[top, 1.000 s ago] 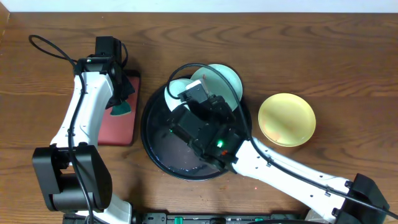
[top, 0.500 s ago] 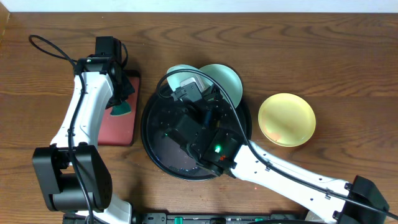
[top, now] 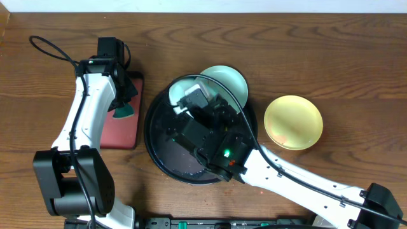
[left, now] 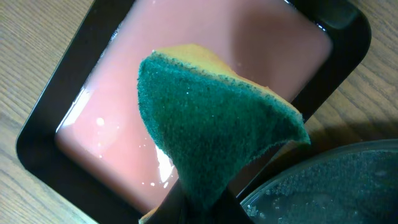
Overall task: Clean dirty plates on tray and stack at the side
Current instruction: 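Lift the scrubbed green plate with the right gripper toward the yellow plate, then lower the green plate onto the yellow plate with the right gripper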
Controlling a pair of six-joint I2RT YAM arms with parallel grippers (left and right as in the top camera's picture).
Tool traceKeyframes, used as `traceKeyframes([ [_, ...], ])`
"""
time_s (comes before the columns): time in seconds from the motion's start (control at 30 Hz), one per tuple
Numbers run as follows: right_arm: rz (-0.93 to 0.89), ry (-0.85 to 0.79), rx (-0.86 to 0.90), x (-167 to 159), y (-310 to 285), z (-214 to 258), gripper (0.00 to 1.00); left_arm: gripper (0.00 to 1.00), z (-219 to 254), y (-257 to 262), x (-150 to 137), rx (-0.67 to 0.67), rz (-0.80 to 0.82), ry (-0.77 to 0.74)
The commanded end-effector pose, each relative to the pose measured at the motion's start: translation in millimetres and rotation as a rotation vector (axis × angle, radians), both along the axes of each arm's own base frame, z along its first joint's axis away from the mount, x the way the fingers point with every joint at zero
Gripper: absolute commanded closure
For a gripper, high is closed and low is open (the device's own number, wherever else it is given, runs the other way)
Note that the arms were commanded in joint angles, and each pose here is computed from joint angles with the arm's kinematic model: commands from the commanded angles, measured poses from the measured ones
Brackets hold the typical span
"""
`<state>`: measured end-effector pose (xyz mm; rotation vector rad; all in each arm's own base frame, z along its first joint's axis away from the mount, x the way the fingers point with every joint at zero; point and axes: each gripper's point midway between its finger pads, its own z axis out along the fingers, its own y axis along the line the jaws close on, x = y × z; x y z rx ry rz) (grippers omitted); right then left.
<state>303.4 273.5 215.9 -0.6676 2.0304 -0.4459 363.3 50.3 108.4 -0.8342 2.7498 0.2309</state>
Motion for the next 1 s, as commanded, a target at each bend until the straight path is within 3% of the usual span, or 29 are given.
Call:
traceKeyframes([
  [0.0, 0.007, 0.176, 0.220, -15.2, 14.5, -16.1, 0.99, 0.93, 7.0, 4.5, 4.1, 0.024, -0.010, -0.014],
  [0.23, 0.056, 0.408, 0.387, -18.8, 25.7, -37.1, 0.99, 0.93, 7.4, 4.6, 5.6, 0.024, -0.010, -0.020],
  [0.57, 0.026, 0.572, 0.721, 25.7, -20.1, -14.2, 0.99, 0.93, 7.2, 4.5, 4.8, 0.024, -0.010, -0.017],
  [0.77, -0.148, 0.592, 0.828, 55.5, -93.8, -15.5, 0.99, 0.93, 7.2, 4.6, 4.9, 0.024, -0.010, -0.017],
  [0.97, -0.452, 0.584, 0.800, 62.5, -187.7, -37.8, 0.99, 0.93, 7.2, 4.6, 5.0, 0.024, -0.009, -0.018],
])
